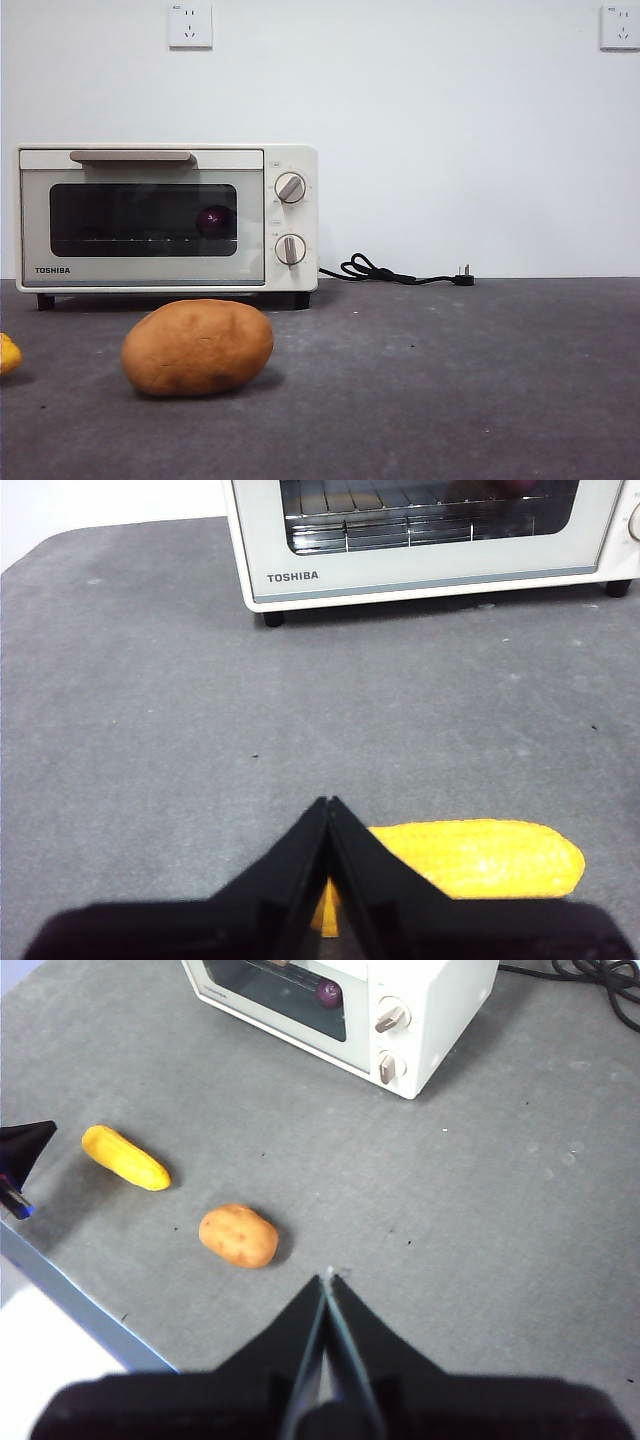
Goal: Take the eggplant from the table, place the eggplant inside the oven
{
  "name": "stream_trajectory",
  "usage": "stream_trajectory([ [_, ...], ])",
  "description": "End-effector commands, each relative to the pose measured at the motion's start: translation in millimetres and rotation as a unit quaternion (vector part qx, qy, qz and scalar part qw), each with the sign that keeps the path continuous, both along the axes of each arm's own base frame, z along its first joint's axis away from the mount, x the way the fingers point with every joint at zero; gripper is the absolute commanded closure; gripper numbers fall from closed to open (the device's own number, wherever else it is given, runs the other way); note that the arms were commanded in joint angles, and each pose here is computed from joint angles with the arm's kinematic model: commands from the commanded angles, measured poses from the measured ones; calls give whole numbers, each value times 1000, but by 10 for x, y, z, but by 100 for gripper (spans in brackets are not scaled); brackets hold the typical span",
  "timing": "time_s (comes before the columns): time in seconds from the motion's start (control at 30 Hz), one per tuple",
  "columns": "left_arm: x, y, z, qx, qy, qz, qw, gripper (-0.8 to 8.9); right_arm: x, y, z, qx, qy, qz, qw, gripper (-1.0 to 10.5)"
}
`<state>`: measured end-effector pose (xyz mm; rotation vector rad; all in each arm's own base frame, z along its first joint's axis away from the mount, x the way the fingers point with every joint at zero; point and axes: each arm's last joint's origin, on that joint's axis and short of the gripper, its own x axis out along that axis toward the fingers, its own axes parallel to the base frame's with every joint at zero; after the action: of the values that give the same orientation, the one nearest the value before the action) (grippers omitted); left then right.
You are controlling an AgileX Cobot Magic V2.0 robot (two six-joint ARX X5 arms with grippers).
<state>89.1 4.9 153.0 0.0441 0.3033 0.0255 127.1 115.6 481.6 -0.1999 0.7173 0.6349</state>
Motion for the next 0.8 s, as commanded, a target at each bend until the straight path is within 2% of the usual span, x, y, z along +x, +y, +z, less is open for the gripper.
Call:
stream_trajectory([
  [0.03, 7, 2, -20, -4, -1, 1, 1000, 817, 1, 2, -19, -6, 9, -3, 1000, 946],
  [0.33, 7, 2, -20, -4, -1, 1, 1000, 817, 2, 2, -19, -6, 9, -3, 1000, 946],
  [0.4, 7, 2, -20, -4, -1, 1, 1000, 817, 4, -1, -18, -23, -5, 8, 1000, 946],
  [0.53, 7, 2, -20, -4, -1, 1, 1000, 817, -4, -110, 13, -41, -32, -33, 998, 946],
  [0.8, 8, 2, -21, -4, -1, 1, 1000, 817, -397, -561, 179, 25, -73, -56, 995, 946],
])
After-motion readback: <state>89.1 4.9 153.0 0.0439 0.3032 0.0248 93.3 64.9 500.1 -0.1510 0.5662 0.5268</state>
